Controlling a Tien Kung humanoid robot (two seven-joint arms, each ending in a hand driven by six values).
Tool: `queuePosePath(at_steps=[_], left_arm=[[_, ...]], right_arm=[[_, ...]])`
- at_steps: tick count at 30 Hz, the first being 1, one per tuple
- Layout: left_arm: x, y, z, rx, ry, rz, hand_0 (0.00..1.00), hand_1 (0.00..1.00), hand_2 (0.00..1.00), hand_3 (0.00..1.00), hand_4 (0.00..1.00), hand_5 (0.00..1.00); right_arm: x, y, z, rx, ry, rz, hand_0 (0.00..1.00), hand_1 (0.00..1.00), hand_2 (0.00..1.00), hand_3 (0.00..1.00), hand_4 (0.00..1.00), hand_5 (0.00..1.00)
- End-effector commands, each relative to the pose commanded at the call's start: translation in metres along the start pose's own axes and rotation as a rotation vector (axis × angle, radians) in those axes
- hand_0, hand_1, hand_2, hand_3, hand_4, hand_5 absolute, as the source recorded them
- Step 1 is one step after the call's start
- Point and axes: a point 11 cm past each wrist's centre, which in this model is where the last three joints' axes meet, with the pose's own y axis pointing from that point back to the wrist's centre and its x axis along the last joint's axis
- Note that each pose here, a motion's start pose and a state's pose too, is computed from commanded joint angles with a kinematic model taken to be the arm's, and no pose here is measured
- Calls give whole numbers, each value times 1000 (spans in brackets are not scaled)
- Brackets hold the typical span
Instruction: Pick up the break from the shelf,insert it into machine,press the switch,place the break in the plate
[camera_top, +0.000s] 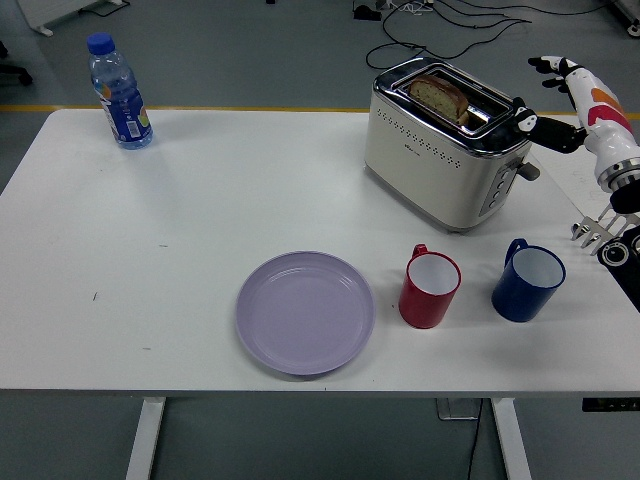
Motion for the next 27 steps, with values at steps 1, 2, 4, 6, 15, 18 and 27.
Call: queuePosePath(at_steps=[1, 2, 4, 6, 15, 18, 27], left_arm=[[0, 0, 0, -1, 0, 1, 663, 648, 642, 599, 348, 934], [1, 0, 1, -2, 2, 2, 663, 648, 642, 599, 348, 934], [1, 0, 2, -4, 3, 5, 662, 648, 641, 596, 349, 936], [2, 0, 2, -5, 3, 7, 662, 648, 641, 596, 349, 936], [3, 0, 3, -9, 6, 15, 663, 645, 640, 595, 347, 933], [4, 0, 4, -10, 3, 17, 664, 645, 639, 595, 346, 935], [7, 0, 5, -18, 7, 26, 663, 644, 636, 594, 346, 934]], right_arm=[[0, -3, -5, 9, 3, -1, 814, 754, 847, 850, 674, 336], [-3, -8, -12, 18, 2, -8, 814, 754, 847, 850, 674, 336], [-9, -15, -22, 28, 4, -25, 821, 761, 847, 848, 652, 344], [-14, -21, -30, 33, 8, -37, 821, 761, 847, 848, 652, 344], [-37, -44, -61, 54, 32, -91, 823, 757, 832, 840, 626, 343], [-44, -49, -67, 50, 37, -104, 820, 750, 825, 836, 642, 374], [-66, -59, -62, -6, 85, -169, 821, 750, 822, 833, 677, 352]])
